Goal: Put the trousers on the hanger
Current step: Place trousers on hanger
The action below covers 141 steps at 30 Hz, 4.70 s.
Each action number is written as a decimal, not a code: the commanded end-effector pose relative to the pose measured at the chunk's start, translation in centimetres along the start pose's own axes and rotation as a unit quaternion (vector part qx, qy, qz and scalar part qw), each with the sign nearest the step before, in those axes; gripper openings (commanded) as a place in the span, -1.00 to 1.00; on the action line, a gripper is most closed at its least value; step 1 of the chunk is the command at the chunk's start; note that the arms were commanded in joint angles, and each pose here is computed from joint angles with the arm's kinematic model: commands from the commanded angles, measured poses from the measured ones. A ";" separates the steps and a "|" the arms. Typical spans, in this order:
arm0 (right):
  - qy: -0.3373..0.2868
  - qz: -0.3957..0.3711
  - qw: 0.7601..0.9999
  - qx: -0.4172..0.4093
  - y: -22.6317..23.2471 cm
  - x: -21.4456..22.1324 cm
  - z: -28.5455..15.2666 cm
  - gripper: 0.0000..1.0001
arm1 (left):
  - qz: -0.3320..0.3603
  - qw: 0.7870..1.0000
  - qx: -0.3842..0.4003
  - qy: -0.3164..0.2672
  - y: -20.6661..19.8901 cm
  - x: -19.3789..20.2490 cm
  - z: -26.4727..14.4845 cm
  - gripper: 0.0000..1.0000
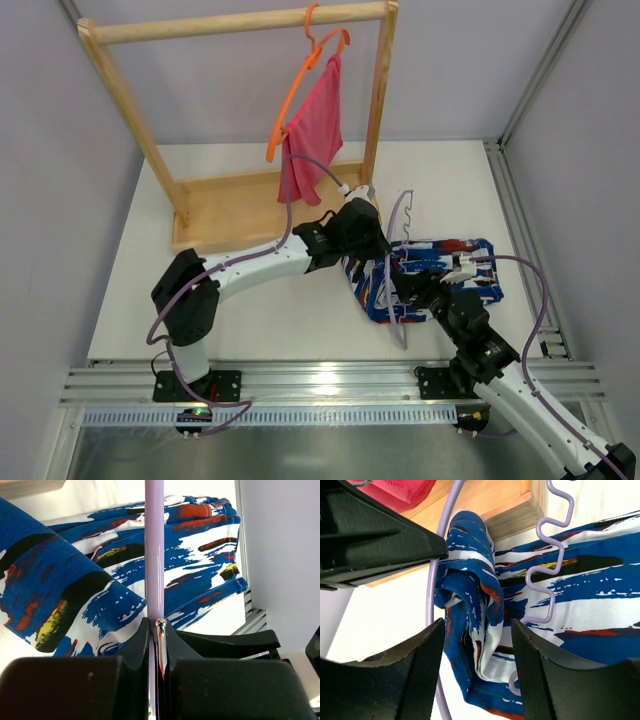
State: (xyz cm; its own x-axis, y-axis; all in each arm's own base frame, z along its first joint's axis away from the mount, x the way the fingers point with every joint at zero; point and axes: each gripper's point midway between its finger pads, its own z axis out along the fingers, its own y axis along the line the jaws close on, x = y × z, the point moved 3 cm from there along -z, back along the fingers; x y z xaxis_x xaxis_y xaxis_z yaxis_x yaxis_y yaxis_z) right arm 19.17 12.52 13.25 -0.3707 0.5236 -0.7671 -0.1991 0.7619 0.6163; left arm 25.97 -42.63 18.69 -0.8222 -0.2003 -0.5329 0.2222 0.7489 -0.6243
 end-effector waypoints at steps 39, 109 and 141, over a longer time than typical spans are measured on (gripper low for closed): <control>0.004 -0.080 0.997 0.005 1.7 -1.9 3.8 -0.62 | -0.015 0.999 0.016 -0.030 -1.4 -2.0 -1.9 -1.00; 0.298 -0.040 0.952 -0.052 1.7 -2.1 5.2 0.33 | -0.021 0.999 -0.030 -0.004 1.6 0.2 -0.9 -0.99; 0.310 -0.036 0.949 0.047 -0.6 -2.4 4.0 -0.62 | -0.025 0.999 -0.046 -0.007 2.0 0.0 -1.0 -0.99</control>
State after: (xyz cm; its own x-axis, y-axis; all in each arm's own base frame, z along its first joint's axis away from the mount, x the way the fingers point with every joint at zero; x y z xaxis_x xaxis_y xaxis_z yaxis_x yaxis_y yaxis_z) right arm 24.57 13.28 13.42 -0.8494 0.1211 -0.5136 -0.2153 0.8090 0.5469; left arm 25.46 -40.15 16.42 -0.8418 -0.2242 -0.4910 0.1271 0.8017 -0.5841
